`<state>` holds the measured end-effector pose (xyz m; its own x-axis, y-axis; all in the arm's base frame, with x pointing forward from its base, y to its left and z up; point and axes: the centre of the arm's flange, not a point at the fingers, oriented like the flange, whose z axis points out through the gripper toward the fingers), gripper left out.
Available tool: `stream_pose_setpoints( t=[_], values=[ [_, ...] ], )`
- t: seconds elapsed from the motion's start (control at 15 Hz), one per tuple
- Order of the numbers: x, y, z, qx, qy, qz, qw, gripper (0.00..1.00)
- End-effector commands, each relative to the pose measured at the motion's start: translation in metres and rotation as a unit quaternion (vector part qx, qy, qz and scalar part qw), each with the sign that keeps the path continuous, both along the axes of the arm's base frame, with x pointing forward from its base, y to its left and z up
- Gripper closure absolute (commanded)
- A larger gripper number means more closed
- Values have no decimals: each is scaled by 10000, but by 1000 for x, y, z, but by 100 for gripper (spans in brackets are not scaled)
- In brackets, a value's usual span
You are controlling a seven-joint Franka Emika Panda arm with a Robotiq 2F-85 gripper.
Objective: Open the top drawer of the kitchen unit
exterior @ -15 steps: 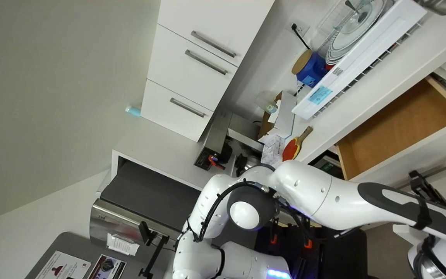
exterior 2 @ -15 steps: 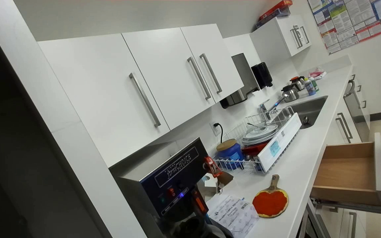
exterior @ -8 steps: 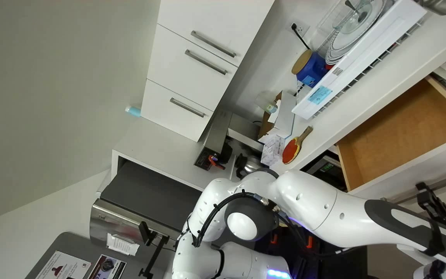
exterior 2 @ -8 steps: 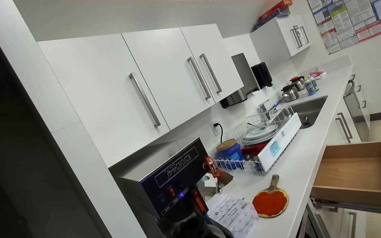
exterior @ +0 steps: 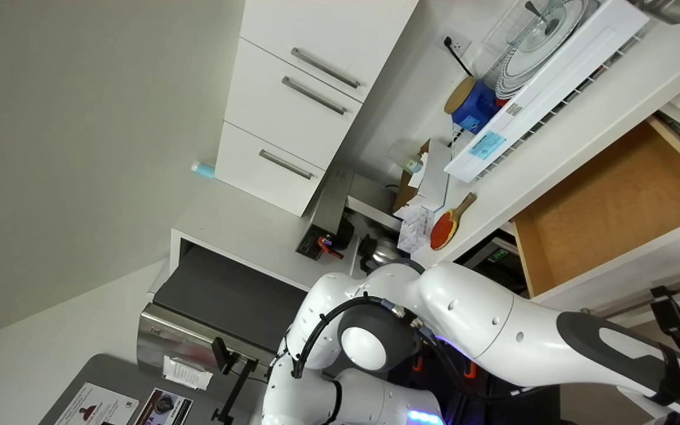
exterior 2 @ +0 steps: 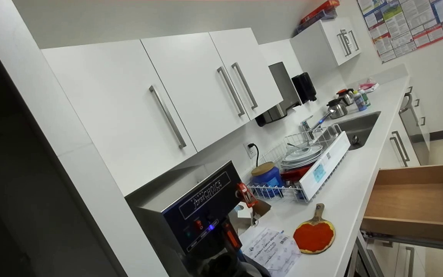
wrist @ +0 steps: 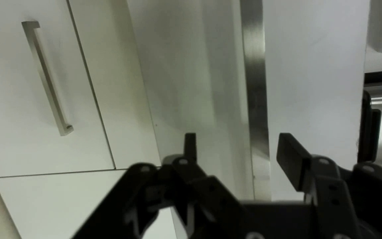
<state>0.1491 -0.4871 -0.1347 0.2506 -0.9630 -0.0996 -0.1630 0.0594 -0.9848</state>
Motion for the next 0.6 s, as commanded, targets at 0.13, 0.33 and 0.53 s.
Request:
stream_pose_setpoints(
  t=[0.13,0.33,0.53],
  values=[
    [-27,-2,78,-8,406,67,9992,0],
    [-22,12,131,-33,738,103,9972,0],
    [-10,19,172,-410,1110,-80,9929,0]
  ],
)
